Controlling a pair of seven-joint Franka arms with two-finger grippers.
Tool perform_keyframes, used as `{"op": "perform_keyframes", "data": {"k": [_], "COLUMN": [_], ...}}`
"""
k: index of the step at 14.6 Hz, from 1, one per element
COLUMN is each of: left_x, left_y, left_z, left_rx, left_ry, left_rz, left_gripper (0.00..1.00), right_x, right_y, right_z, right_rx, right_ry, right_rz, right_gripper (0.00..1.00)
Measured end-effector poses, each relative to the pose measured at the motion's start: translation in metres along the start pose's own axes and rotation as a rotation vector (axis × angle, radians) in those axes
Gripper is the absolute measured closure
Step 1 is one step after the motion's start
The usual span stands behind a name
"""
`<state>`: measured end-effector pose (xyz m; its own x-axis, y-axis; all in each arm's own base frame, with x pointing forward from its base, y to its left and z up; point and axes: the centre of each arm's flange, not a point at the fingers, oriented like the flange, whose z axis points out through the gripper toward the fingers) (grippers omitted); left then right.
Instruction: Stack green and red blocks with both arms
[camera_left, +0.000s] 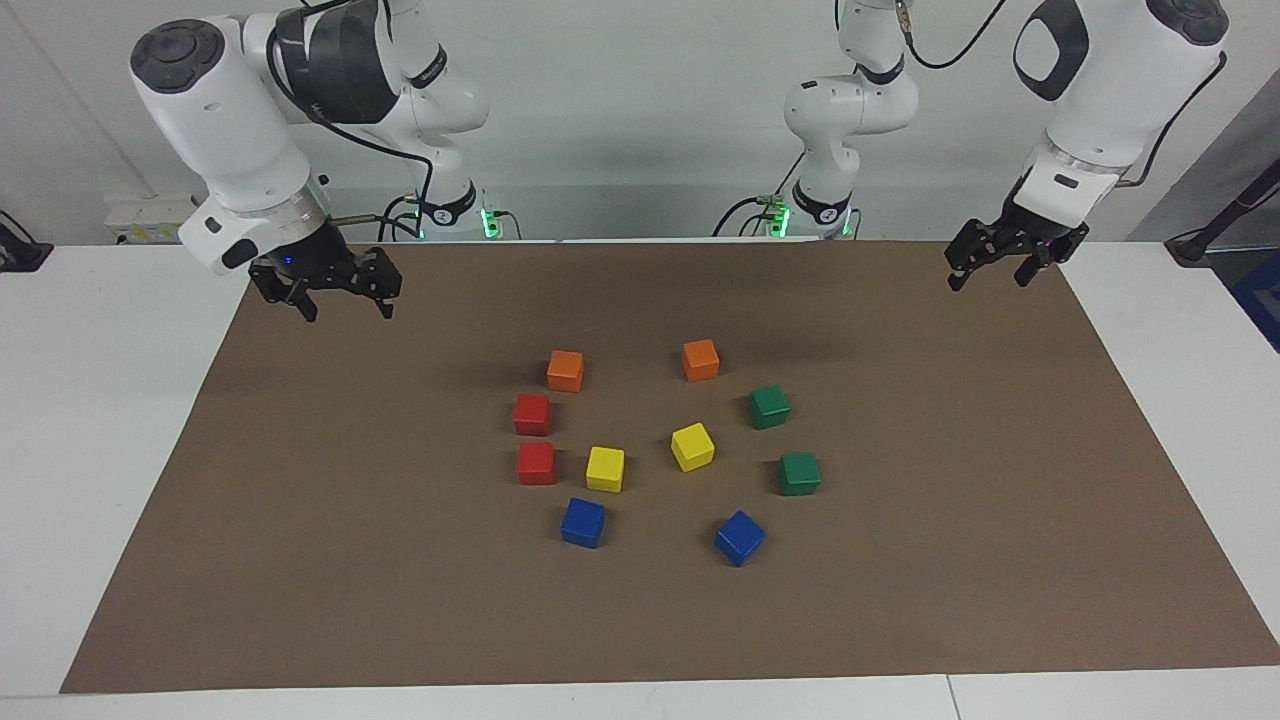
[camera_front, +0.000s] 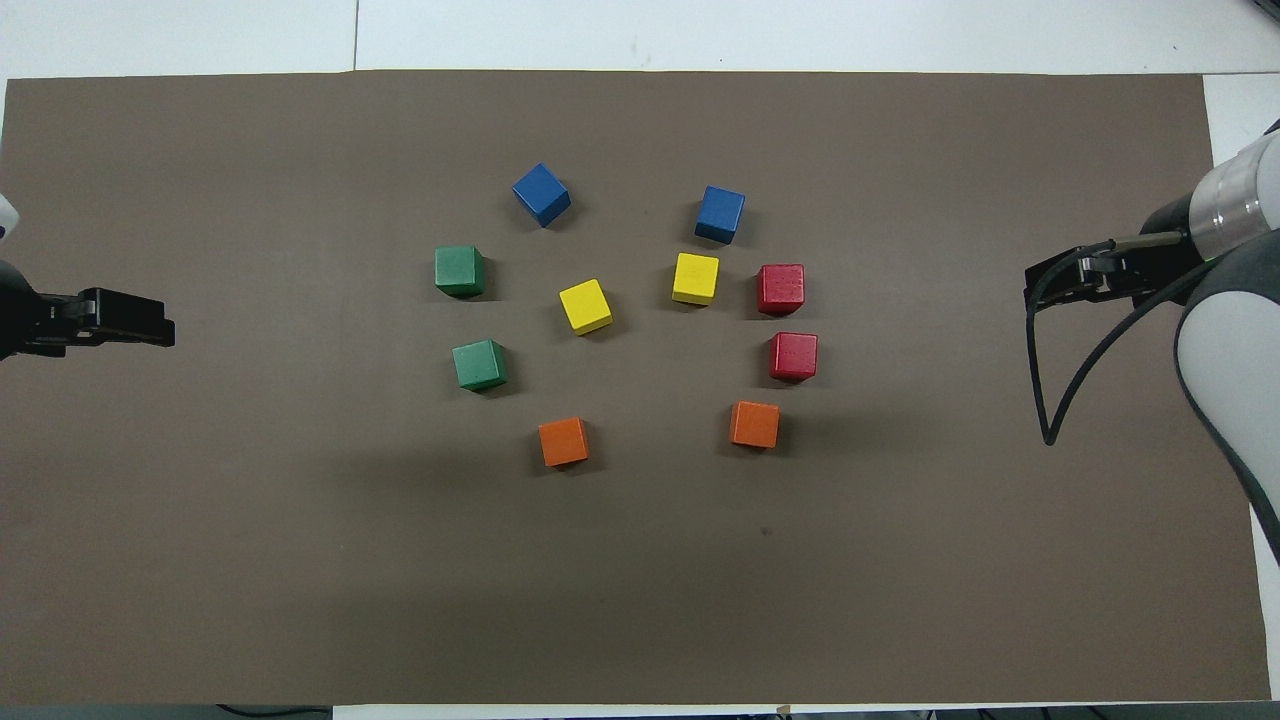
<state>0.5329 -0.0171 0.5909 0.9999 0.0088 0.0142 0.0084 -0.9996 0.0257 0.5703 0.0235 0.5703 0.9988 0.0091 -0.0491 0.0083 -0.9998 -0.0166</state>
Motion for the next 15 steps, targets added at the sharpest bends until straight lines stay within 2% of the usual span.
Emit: {"op": "perform_keyframes", "data": {"k": [15], "left_x": [-0.0007], "left_y": [0.0029], "left_z": [0.0012], "left_rx": [0.0], "left_ry": [-0.003], "left_rz": [0.006], "left_gripper": [0.0], "right_x": [-0.0014], "right_y": [0.0005], "right_z": [0.0005], "right_rx": [0.0], "right_ry": [-0.002], "right_rz": [0.0], "right_gripper": [0.0]}}
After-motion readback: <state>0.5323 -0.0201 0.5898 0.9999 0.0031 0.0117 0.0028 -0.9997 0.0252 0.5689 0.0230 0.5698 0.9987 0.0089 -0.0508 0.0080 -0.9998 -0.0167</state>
